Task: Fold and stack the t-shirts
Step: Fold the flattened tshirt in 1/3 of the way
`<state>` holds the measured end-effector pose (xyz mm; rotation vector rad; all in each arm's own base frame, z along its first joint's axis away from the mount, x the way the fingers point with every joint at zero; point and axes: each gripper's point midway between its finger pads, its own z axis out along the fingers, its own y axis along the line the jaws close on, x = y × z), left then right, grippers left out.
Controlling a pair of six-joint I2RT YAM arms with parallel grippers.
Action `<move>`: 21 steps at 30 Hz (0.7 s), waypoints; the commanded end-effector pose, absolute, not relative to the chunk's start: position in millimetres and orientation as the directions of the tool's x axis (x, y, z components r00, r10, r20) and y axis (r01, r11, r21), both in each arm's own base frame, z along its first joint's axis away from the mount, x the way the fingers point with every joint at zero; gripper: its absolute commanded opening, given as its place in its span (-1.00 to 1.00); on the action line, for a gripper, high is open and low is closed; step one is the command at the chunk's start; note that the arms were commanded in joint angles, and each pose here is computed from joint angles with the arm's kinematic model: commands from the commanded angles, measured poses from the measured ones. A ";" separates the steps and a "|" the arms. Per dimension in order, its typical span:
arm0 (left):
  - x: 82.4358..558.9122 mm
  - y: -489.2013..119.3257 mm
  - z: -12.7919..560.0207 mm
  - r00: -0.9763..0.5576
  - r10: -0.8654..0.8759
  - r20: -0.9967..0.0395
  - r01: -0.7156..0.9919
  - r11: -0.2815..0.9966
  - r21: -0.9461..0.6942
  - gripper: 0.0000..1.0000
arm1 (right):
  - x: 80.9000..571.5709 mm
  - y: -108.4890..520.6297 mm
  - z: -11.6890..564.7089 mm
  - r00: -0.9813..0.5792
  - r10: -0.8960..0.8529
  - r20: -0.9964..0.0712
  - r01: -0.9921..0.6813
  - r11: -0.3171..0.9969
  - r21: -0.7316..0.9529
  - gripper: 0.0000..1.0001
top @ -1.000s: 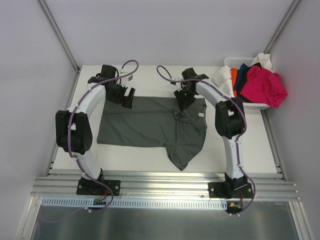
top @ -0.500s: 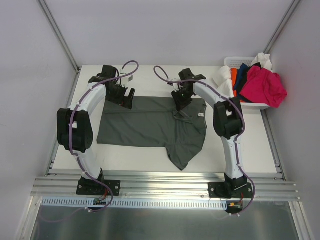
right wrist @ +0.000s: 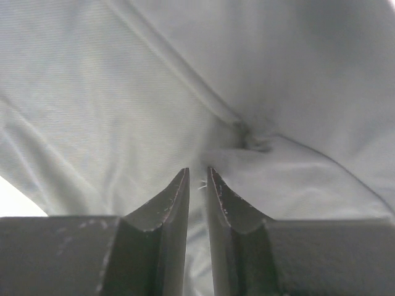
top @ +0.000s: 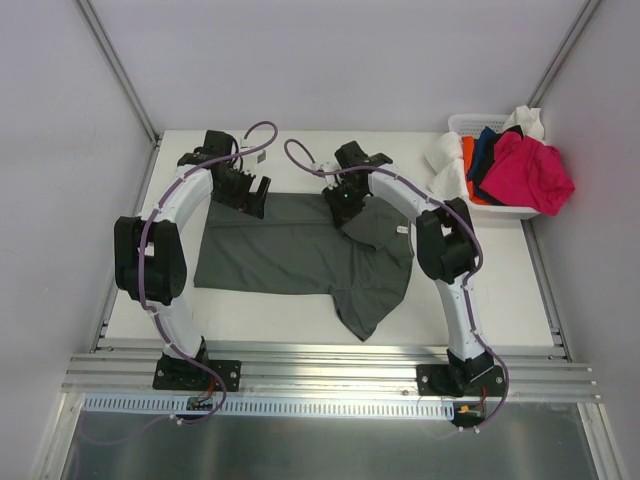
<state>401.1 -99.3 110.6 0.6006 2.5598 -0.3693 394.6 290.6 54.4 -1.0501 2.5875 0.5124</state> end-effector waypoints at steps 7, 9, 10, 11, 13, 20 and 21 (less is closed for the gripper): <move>404.7 -109.0 124.7 -0.767 0.345 -0.541 0.499 0.851 -0.166 0.81 | 354.3 321.7 89.7 -0.630 -0.637 -0.444 -0.765 0.607 0.214 -0.57; 405.7 -108.2 127.1 -0.763 0.344 -0.547 0.499 0.851 -0.161 0.81 | 355.6 317.0 105.5 -0.616 -0.634 -0.468 -0.768 0.615 0.179 -0.56; 405.9 -108.1 131.8 -0.756 0.345 -0.557 0.502 0.851 -0.155 0.82 | 358.0 312.3 115.2 -0.610 -0.629 -0.482 -0.766 0.622 0.159 -0.53; 405.3 -104.5 132.8 -0.756 0.345 -0.556 0.495 0.858 -0.141 0.84 | 361.3 300.7 122.8 -0.622 -0.615 -0.485 -0.752 0.642 0.151 -0.48; 401.9 -100.9 145.6 -0.736 0.349 -0.580 0.501 0.857 -0.120 0.91 | 356.3 283.8 154.8 -0.620 -0.582 -0.526 -0.743 0.651 0.154 -0.36; 339.3 -69.5 140.5 -0.663 0.472 -0.581 0.580 0.815 0.001 0.95 | 265.5 221.3 149.1 -0.456 -0.773 -0.441 -0.879 0.469 0.088 -0.11; 331.1 -62.8 136.5 -0.648 0.498 -0.576 0.595 0.803 0.025 0.95 | 248.7 211.3 130.6 -0.444 -0.802 -0.398 -0.890 0.445 0.098 -0.11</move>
